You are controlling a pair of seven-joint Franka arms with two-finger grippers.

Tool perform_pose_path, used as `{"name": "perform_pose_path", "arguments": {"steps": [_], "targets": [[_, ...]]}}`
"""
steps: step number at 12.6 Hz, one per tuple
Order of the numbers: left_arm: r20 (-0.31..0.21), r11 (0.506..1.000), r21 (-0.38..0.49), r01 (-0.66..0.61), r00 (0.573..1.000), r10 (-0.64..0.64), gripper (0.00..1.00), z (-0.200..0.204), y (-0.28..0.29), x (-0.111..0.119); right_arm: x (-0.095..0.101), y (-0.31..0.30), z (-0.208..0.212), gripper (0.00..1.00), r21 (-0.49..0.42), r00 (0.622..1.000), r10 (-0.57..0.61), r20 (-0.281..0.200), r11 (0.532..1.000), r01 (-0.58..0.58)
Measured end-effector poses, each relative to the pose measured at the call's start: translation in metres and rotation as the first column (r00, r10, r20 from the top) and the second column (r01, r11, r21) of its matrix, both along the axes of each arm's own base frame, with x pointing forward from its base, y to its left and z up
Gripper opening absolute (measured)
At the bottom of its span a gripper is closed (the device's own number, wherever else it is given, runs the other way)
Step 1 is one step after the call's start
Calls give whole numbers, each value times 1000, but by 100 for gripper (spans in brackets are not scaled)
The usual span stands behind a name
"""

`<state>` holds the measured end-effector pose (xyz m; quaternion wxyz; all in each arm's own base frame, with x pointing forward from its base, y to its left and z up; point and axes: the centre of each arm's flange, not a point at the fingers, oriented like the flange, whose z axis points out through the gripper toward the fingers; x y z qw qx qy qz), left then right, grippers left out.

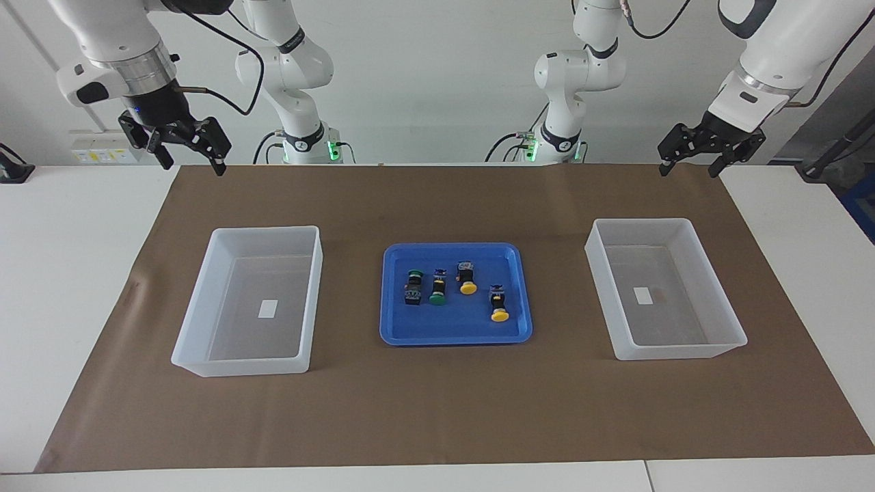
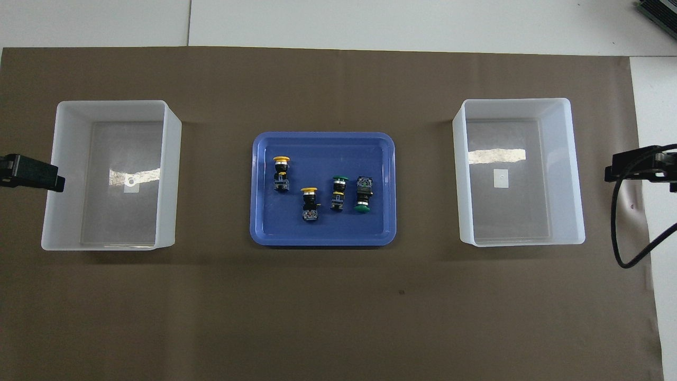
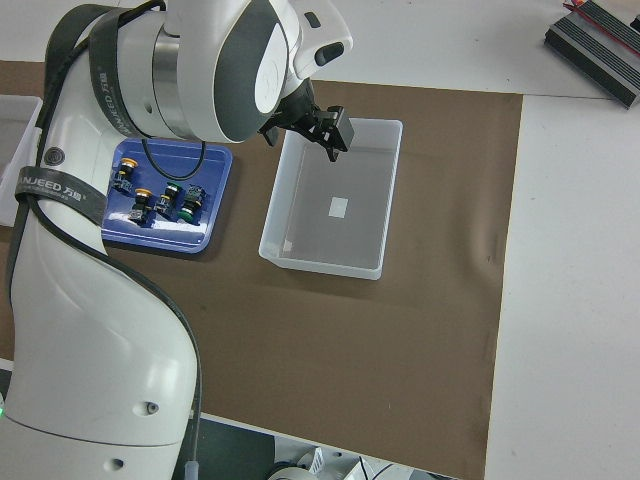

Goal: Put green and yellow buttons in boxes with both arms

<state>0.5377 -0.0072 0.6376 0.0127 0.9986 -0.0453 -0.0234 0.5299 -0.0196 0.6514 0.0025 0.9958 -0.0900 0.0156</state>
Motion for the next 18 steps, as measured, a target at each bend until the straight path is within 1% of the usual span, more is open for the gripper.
{"name": "perform_pose_path", "arguments": {"steps": [18], "targets": [[3, 1000, 0, 0, 1000, 0, 100, 0, 0, 0, -5, 0, -7, 100, 2, 1000, 0, -17, 1000, 0]]}}
